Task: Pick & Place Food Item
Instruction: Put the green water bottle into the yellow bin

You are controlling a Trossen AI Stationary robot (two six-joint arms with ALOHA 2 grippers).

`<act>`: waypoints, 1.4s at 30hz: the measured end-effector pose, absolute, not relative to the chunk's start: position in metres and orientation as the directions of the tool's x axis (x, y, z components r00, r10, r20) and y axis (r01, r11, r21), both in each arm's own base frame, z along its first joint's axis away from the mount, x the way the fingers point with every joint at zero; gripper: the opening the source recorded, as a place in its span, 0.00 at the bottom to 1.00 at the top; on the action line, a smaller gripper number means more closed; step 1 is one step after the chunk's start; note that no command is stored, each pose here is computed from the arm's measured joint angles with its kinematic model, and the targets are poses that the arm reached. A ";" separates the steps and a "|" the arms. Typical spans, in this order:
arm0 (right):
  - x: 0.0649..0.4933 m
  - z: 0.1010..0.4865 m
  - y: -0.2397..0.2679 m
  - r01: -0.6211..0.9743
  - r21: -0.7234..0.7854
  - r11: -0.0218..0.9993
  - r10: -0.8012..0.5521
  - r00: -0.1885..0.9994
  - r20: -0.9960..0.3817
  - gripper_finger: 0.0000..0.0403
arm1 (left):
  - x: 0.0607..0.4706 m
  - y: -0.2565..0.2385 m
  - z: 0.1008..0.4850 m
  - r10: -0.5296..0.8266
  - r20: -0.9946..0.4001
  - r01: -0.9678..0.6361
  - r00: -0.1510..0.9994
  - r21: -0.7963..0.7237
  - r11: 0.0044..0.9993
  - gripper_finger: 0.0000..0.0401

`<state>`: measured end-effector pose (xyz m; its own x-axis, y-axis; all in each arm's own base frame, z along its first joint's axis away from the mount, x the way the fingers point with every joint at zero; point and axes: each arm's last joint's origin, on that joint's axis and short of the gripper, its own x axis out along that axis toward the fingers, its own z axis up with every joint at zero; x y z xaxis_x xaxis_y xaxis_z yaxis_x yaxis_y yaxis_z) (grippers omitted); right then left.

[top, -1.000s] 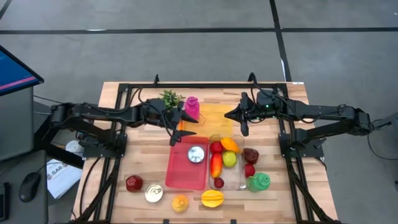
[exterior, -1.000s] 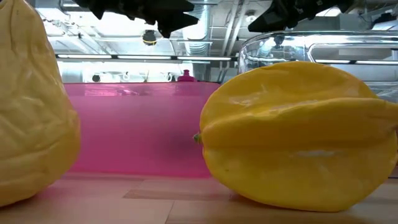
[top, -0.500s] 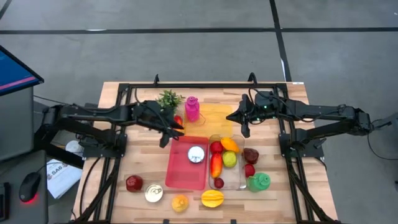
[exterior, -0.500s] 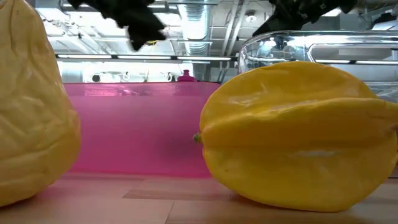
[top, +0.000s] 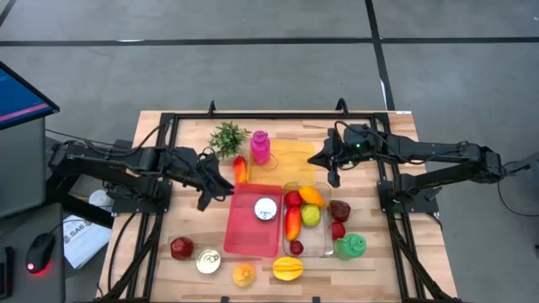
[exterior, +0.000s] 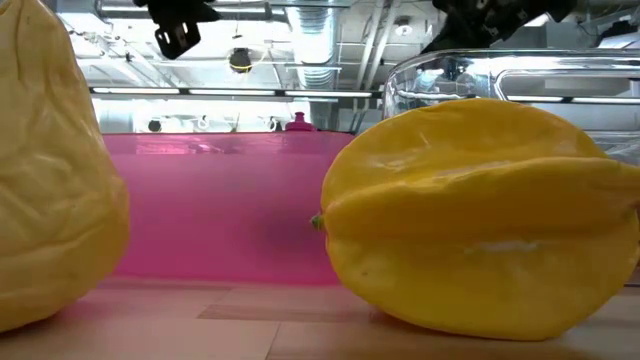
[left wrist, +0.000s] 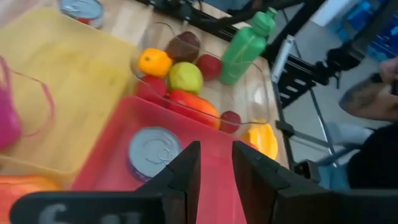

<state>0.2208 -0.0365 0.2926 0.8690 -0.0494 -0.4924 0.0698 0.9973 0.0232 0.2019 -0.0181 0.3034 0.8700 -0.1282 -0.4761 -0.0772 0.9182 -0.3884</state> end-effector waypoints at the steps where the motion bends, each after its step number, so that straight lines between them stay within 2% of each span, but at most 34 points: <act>1: 0.220 0.292 -0.036 0.070 0.025 0.997 -0.049 0.864 -0.501 0.03 | 0.202 -0.018 0.303 -0.131 -0.476 -0.074 0.870 -0.389 0.918 0.21; 6: 0.217 0.287 -0.036 0.113 0.092 0.989 -0.043 0.831 -0.555 0.03 | 0.204 -0.018 0.302 -0.110 -0.484 -0.093 0.868 -0.375 0.922 0.20; 13: 0.214 0.282 -0.035 0.202 0.213 0.956 -0.037 0.801 -0.598 0.03 | 0.215 -0.018 0.300 0.059 -0.452 -0.190 0.890 -0.252 0.949 0.18; 22: 0.213 0.281 -0.024 0.206 0.257 0.944 -0.003 0.784 -0.621 0.02 | 0.227 -0.037 0.292 0.004 -0.464 -0.131 0.886 -0.241 0.962 0.14; 31: 0.205 0.292 -0.001 0.121 0.239 0.963 0.037 0.823 -0.567 0.01 | 0.232 -0.050 0.284 -0.038 -0.490 -0.089 0.871 -0.233 0.968 0.13; 34: 0.196 0.300 0.007 0.067 0.248 0.966 0.078 0.843 -0.532 0.01 | 0.232 -0.050 0.285 -0.040 -0.483 -0.086 0.875 -0.235 0.968 0.13; 38: 0.182 0.309 0.017 -0.064 0.299 0.952 0.211 0.844 -0.493 0.02 | 0.231 -0.050 0.286 -0.040 -0.480 -0.086 0.877 -0.237 0.968 0.13; 42: 0.178 0.316 0.021 -0.130 0.313 0.941 0.265 0.858 -0.439 0.04 | 0.231 -0.050 0.286 -0.040 -0.479 -0.086 0.877 -0.237 0.968 0.13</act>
